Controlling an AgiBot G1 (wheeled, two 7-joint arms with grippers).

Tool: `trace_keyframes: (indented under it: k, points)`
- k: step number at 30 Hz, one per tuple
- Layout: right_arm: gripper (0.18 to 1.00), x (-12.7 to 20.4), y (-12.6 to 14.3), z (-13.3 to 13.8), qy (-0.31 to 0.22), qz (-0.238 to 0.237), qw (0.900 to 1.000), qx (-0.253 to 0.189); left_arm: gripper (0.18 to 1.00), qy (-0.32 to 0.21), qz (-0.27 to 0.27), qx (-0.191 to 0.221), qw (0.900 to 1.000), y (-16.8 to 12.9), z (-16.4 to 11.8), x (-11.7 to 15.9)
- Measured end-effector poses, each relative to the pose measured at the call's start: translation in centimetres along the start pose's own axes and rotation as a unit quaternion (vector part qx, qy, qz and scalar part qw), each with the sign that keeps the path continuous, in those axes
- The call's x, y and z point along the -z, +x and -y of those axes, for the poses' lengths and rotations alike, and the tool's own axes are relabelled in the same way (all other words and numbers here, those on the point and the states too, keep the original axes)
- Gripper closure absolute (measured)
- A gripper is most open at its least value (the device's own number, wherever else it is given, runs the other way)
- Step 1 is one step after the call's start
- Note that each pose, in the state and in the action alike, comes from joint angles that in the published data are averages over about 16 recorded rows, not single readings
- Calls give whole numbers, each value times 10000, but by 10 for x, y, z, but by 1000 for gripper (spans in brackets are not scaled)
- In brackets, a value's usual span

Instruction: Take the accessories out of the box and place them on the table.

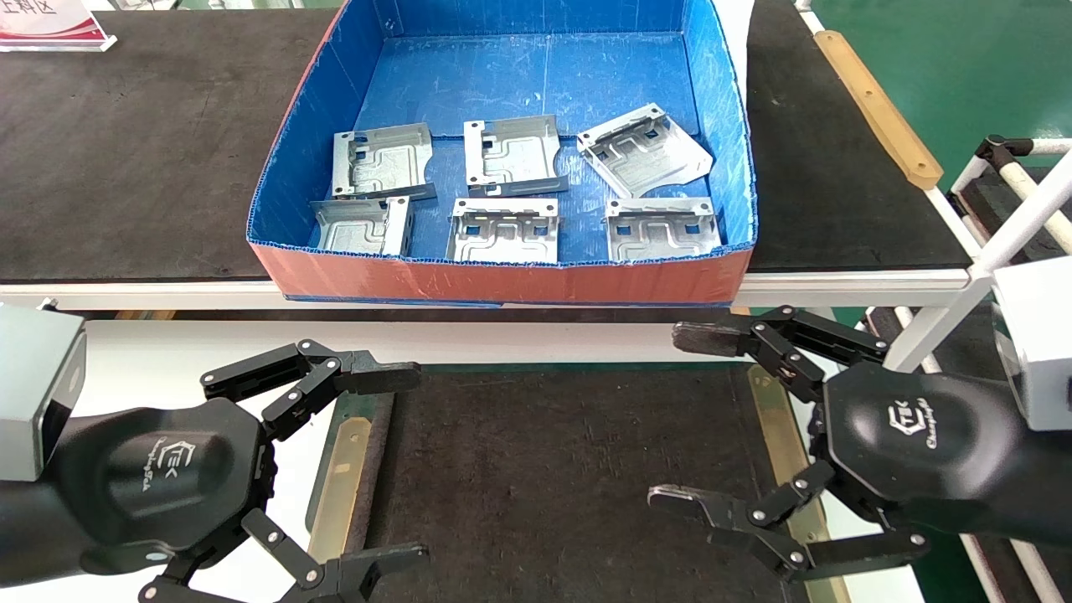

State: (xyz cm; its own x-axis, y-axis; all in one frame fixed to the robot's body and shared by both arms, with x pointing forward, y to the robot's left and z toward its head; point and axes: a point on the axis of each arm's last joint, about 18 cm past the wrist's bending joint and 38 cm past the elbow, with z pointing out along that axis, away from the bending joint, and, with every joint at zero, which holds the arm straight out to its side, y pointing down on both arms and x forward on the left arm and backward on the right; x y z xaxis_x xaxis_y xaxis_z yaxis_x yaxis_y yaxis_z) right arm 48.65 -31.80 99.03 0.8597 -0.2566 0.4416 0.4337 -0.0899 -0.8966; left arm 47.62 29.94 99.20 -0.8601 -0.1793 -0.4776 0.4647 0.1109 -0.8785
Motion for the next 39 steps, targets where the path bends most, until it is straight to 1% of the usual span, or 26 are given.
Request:
trace_keyframes:
  k: [39]
  points:
    - [178,0,0,0,0,0,10000,0,183,-11,16,-12,10000,-1,0,0]
